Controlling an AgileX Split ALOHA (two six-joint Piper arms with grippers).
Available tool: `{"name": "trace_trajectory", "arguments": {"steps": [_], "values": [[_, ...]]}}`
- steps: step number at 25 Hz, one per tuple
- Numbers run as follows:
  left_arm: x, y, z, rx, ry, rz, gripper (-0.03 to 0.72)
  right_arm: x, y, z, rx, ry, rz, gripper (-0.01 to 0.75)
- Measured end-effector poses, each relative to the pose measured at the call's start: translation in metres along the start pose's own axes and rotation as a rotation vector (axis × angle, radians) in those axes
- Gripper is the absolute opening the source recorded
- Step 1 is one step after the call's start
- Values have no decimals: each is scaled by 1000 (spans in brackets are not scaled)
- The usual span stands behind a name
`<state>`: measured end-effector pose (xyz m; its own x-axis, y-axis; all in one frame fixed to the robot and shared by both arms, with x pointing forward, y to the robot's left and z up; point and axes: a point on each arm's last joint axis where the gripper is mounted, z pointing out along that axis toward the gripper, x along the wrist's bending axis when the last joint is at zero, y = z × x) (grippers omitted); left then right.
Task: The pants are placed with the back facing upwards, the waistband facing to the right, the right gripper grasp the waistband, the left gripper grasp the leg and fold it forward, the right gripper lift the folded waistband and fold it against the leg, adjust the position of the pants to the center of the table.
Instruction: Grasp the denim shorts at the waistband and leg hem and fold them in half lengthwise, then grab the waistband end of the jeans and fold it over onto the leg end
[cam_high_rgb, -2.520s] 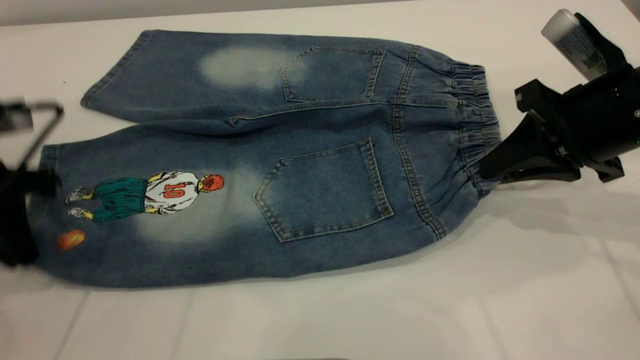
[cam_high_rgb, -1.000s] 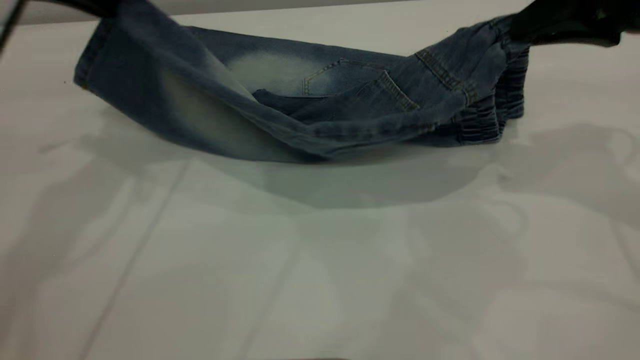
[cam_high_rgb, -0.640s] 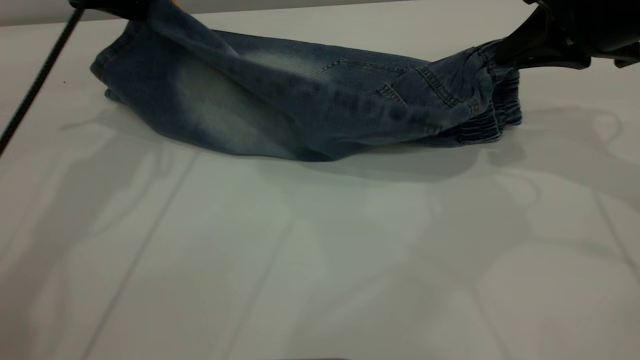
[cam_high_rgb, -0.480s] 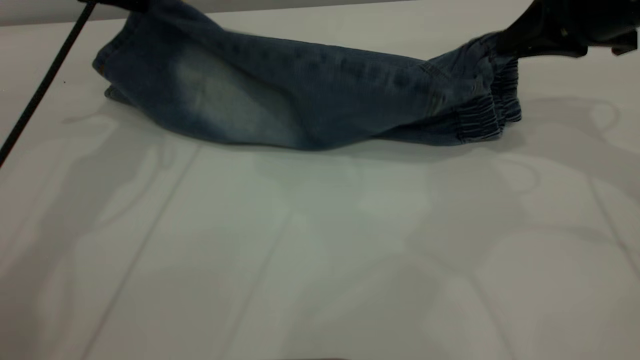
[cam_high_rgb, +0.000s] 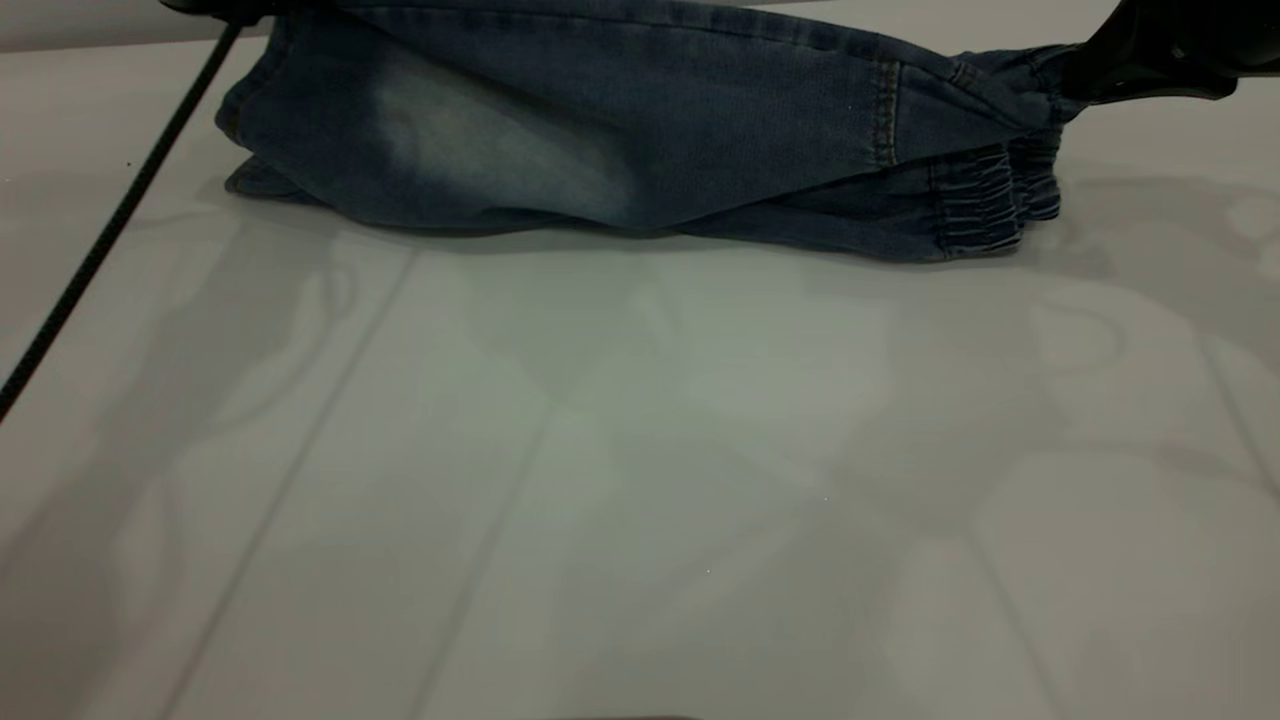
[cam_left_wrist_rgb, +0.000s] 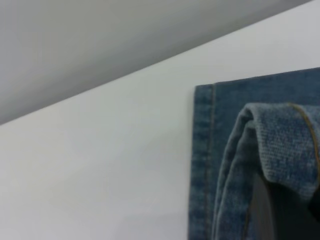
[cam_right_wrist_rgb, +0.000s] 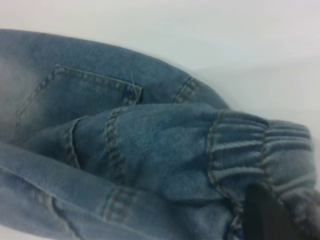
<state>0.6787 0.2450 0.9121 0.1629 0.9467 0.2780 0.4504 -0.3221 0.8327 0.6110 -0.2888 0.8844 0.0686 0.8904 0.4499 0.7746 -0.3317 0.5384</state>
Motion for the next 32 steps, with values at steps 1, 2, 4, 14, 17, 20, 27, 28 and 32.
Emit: {"name": "trace_trajectory", "arguments": {"steps": [1,2,4,14,17,20,27,28,32], "values": [[0,-2,2,-6,8,4,35,0,1,0,-3,0,1,35],[-1,-3,4,-17,17,8,35,-1,3,0,-9,1,1,35],[-2,-5,7,-33,28,20,35,0,7,-1,-20,5,-2,36],[0,1,9,-150,82,79,101,2,15,-1,-43,14,-19,265],[0,6,8,-203,91,117,188,2,15,-1,-44,11,-21,461],[1,10,7,-250,104,142,297,2,15,-1,-44,10,-24,613],[-4,1,10,-142,30,2,422,1,12,-1,-27,7,-19,659],[-7,-3,11,-83,-3,-19,424,0,9,-1,-16,5,-22,647],[-19,-12,12,193,-162,-41,426,-4,0,4,26,0,-16,613]]}}
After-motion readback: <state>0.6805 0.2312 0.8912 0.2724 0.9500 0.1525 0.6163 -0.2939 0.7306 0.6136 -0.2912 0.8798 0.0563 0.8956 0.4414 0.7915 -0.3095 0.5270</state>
